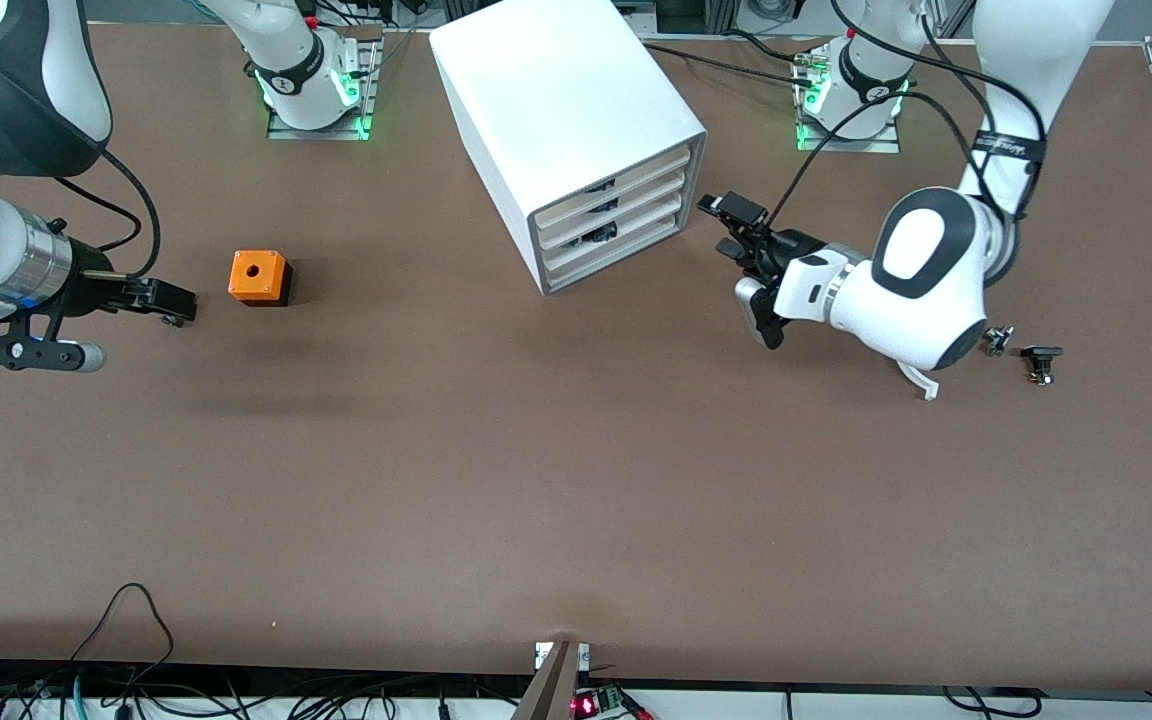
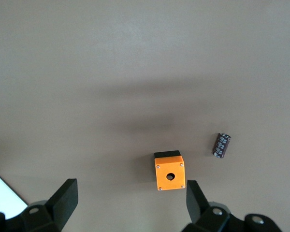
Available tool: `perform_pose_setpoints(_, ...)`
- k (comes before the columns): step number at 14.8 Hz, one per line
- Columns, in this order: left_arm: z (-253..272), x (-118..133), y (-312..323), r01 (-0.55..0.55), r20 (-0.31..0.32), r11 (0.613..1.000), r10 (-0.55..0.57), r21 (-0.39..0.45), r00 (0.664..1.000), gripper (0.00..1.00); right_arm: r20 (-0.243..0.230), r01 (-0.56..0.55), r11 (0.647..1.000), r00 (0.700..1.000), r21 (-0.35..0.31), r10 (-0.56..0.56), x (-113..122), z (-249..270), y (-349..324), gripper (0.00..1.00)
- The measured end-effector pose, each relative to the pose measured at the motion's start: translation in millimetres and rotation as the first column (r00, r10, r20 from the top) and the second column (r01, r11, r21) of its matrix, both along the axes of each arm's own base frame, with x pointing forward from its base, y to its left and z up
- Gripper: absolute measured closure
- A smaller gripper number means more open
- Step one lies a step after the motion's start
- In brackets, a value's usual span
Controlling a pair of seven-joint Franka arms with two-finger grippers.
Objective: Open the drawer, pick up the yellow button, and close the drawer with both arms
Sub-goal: 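Move the left gripper toward the cabinet's drawer handle, then grasp the drawer handle with the left gripper while the right gripper rises, then pull the drawer open with the left gripper while the right gripper approaches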
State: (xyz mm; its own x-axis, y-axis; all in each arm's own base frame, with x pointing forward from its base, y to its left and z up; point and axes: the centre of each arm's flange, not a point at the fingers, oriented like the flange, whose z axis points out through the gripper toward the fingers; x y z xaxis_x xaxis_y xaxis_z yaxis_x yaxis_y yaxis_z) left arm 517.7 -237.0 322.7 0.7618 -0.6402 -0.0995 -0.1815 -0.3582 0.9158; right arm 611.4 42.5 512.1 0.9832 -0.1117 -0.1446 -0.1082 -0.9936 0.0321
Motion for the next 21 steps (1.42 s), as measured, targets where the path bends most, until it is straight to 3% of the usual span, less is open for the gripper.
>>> perform_pose_setpoints(3, -28.1, -32.5, -12.1, -0.049, 0.000, 0.996, 0.049, -0.080, 0.999, 0.06, -0.007, 0.062, 0.998, 0.998, -0.011, -0.062, 0.6, -5.5, 12.7, 0.00)
perform_pose_setpoints(5, -38.1, -58.2, -16.8, -0.042, -0.021, 0.994, 0.040, -0.104, 0.999, 0.23, -0.008, 0.113, 0.993, 0.994, -0.023, -0.114, 2.6, -14.0, 30.6, 0.00)
perform_pose_setpoints(8, -38.1, -81.7, -23.0, -0.017, -0.024, 0.994, 0.015, -0.105, 1.000, 0.31, 0.000, 0.207, 0.977, 0.978, -0.045, -0.207, 1.8, -21.5, 64.9, 0.00)
perform_pose_setpoints(13, -40.5, -93.2, -28.5, 0.015, 0.009, 0.992, -0.014, -0.128, 1.000, 0.41, 0.009, 0.342, 0.938, 0.940, -0.051, -0.342, -4.4, -19.3, 100.6, 0.00)
perform_pose_setpoints(21, -43.9, -93.6, -34.6, 0.016, 0.054, 0.993, -0.010, -0.118, 0.998, 0.41, 0.007, 0.544, 0.839, 0.839, -0.007, -0.544, 10.8, -17.3, 159.3, 0.00)
